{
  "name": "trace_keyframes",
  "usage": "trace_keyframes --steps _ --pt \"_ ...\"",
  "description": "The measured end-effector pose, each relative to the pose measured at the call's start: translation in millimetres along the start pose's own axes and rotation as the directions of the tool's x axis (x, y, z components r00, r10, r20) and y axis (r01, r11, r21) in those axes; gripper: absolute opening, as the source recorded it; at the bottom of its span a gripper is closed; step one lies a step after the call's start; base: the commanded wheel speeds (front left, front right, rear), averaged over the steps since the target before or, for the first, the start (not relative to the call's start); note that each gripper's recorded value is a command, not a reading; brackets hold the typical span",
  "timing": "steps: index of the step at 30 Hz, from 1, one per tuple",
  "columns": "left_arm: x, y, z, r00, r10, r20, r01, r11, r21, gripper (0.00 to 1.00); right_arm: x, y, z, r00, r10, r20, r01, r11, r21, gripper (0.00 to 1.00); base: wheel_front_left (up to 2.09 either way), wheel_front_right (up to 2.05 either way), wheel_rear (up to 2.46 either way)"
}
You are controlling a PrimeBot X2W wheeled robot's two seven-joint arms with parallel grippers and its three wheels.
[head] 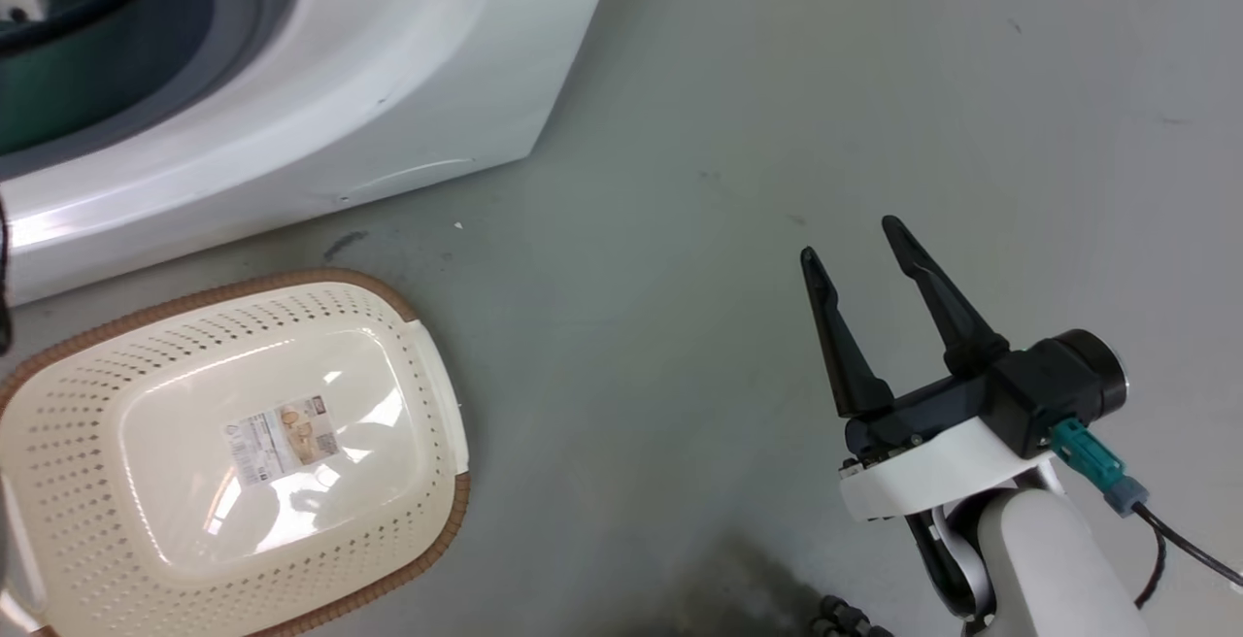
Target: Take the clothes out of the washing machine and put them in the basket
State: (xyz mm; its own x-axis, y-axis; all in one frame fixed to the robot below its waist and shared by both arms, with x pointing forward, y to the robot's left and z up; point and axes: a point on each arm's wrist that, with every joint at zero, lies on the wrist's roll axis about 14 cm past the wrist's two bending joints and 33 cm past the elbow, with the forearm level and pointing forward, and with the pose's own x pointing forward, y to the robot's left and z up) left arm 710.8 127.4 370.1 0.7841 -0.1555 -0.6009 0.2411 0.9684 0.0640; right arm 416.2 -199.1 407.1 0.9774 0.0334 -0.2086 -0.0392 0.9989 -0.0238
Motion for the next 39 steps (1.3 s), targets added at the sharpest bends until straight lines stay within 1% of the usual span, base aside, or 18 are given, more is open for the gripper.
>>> trace_keyframes --steps 2,9,13,14,16,21,26,29,32,36,39 --pt "7.7 1.9 -7.0 0.998 0.007 -0.059 -0.005 1.000 0.021 1.00 1.0 0.1 -5.6 1.000 0.001 -0.016 -0.001 1.000 0.001 1.00 0.00 0.00 0.00" --pt "28.6 2.2 -35.0 0.973 0.000 -0.232 -0.002 1.000 -0.010 1.00 -1.4 -1.3 -21.8 0.998 -0.006 -0.063 0.007 1.000 0.024 1.00 0.00 0.00 0.00" --pt "36.4 -1.0 -44.3 0.960 -0.005 -0.279 -0.003 1.000 -0.029 1.00 -4.1 -5.6 -30.2 0.996 -0.020 -0.090 0.022 0.999 0.025 1.00 0.00 0.00 0.00" --pt "37.4 -2.1 -46.8 0.957 -0.006 -0.291 -0.004 0.999 -0.033 0.57 -4.5 -6.3 -31.2 0.995 -0.022 -0.094 0.025 0.999 0.027 1.00 0.00 0.00 0.00" --pt "38.9 -3.1 -48.9 0.954 -0.005 -0.300 -0.007 0.999 -0.041 0.00 -5.0 -7.0 -32.8 0.995 -0.025 -0.098 0.028 0.999 0.031 1.00 0.00 0.00 0.00" --pt "39.1 -4.1 -52.7 0.953 0.006 -0.303 -0.026 0.998 -0.061 0.00 -3.9 -8.2 -32.0 0.995 -0.027 -0.095 0.029 0.999 0.029 1.00 0.00 0.00 0.00" --pt "37.1 3.7 -45.6 0.976 0.055 -0.212 -0.067 0.997 -0.049 0.00 -0.3 -7.1 -25.3 0.997 -0.020 -0.072 0.022 0.999 0.030 1.00 0.00 0.00 0.00" --pt "32.9 8.2 -27.0 0.991 0.080 -0.106 -0.085 0.995 -0.046 0.00 -0.3 -6.5 -22.4 0.998 -0.018 -0.064 0.020 0.999 0.030 1.00 0.00 0.00 0.00" --pt "25.1 7.6 -6.5 0.996 0.081 0.021 -0.081 0.996 -0.034 0.00 -0.6 -8.0 -16.1 0.999 -0.021 -0.046 0.022 0.999 0.023 1.00 0.00 0.00 0.00" --pt "9.5 8.3 11.0 0.985 0.084 0.150 -0.082 0.996 -0.022 0.00 -1.7 -10.9 -6.7 0.999 -0.028 -0.020 0.028 1.000 0.012 1.00 0.00 0.00 0.00" --pt "-5.2 10.6 18.8 0.970 0.095 0.223 -0.088 0.995 -0.045 0.00 -4.3 -10.9 0.3 1.000 -0.028 -0.001 0.028 1.000 0.008 1.00 0.00 0.00 0.00"
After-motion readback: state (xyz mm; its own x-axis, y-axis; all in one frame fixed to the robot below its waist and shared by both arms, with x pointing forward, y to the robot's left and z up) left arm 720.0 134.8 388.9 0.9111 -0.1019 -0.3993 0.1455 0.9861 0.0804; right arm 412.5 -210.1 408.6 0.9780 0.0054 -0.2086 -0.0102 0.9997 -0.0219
